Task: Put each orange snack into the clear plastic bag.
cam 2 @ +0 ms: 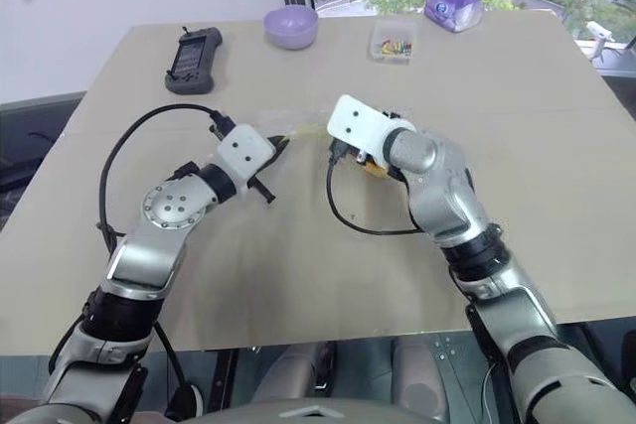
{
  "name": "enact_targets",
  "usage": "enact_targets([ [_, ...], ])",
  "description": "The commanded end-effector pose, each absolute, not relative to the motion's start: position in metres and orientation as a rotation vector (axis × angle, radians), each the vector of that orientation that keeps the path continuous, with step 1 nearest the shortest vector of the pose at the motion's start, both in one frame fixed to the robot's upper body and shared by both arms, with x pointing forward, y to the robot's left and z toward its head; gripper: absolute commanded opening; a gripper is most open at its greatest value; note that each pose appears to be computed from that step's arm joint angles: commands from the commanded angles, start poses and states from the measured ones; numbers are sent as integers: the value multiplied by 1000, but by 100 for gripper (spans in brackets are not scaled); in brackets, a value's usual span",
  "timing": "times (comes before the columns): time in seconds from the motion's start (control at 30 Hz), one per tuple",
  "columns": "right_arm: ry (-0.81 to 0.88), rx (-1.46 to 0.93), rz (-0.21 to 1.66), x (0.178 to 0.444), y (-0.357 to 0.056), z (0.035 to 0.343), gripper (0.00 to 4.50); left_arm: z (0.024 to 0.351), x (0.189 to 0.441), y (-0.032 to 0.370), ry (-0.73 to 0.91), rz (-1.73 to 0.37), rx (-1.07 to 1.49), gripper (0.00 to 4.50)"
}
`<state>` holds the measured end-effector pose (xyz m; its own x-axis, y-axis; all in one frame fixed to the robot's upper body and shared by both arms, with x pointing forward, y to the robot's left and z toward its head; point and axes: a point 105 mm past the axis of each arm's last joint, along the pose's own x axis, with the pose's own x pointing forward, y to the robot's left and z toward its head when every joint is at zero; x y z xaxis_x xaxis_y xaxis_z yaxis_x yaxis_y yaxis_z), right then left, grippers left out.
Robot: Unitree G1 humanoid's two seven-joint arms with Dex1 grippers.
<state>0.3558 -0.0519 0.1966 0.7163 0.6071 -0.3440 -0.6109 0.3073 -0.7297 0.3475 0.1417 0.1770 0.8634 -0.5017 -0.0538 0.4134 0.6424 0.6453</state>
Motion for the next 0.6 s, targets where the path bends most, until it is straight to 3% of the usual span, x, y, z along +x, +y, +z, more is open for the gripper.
enact_targets([
  [0.03,4,-821,869,340,-59,213,254,184,346,151,-186,-506,696,0],
  [0.2,47,-424,888,340,-47,227,254,181,345,149,-195,-522,680,0],
  [0.3,107,-162,921,340,-30,226,176,177,346,148,-195,-526,679,0],
  [0.4,155,-42,936,343,-16,222,33,176,345,146,-198,-530,676,0],
  [0.43,163,-22,935,345,-11,221,5,177,345,145,-201,-533,671,0],
  [0.6,177,-1,914,359,-2,214,5,177,343,142,-209,-539,661,0],
])
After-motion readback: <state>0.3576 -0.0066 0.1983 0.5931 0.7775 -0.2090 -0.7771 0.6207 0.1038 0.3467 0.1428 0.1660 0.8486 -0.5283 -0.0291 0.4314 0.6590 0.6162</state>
